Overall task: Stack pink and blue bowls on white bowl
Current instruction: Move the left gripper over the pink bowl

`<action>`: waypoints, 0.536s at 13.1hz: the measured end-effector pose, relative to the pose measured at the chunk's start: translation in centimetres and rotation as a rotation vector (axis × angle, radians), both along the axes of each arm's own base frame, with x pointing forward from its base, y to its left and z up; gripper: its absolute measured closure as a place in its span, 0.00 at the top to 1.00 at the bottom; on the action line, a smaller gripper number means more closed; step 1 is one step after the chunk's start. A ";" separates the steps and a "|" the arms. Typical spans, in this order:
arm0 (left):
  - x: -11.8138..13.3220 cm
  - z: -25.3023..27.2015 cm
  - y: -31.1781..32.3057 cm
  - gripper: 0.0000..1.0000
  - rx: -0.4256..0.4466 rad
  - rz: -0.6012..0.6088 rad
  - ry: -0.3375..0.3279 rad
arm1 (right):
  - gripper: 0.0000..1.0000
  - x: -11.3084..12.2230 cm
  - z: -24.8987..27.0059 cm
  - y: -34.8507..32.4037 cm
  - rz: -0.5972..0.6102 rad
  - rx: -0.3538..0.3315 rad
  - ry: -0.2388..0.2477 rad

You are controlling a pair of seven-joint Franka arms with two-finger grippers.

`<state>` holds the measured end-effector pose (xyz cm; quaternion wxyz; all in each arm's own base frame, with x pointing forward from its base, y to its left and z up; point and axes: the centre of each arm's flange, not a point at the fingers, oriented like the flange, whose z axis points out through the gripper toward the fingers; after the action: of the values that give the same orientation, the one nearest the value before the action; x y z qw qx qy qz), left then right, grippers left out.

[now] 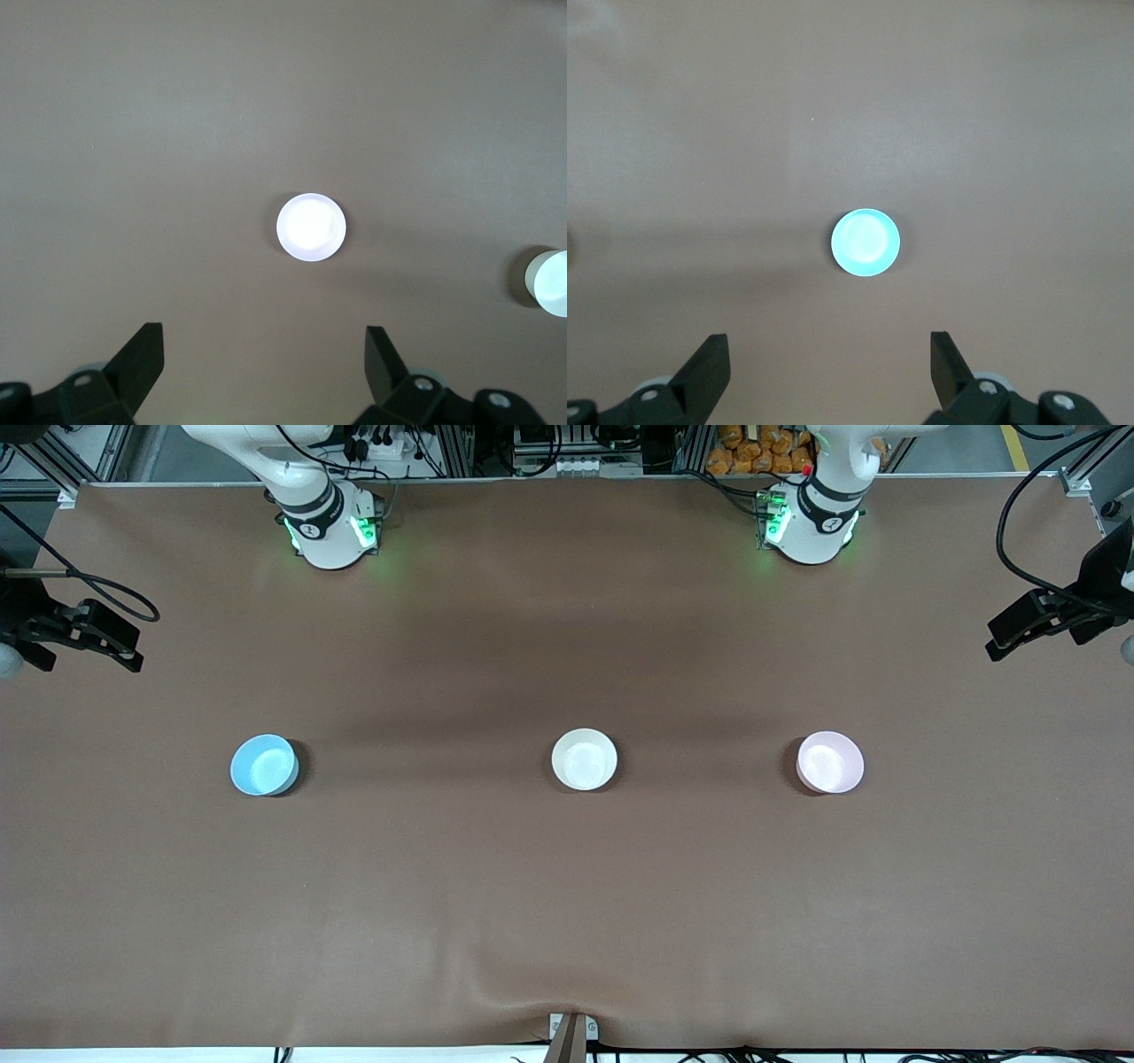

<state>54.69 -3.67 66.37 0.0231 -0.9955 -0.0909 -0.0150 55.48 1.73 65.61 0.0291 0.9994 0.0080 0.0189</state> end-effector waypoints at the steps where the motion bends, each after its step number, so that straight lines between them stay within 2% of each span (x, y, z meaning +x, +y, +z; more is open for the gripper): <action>1: -0.1 -0.1 0.0 1.00 -0.001 -0.003 0.006 | 1.00 0.0 0.0 0.1 0.001 0.015 0.001; 3: -0.3 -0.3 -0.3 1.00 -0.003 -0.019 0.026 | 1.00 0.0 0.0 0.1 -0.002 0.057 0.002; 7: -0.2 -0.9 -0.4 1.00 -0.007 -0.027 0.047 | 1.00 0.0 0.0 0.0 -0.002 0.064 0.003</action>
<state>54.45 -4.08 65.49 0.0215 -0.9968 -0.0767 0.0083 55.49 1.74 65.57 -0.0029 0.9998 0.0062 0.0177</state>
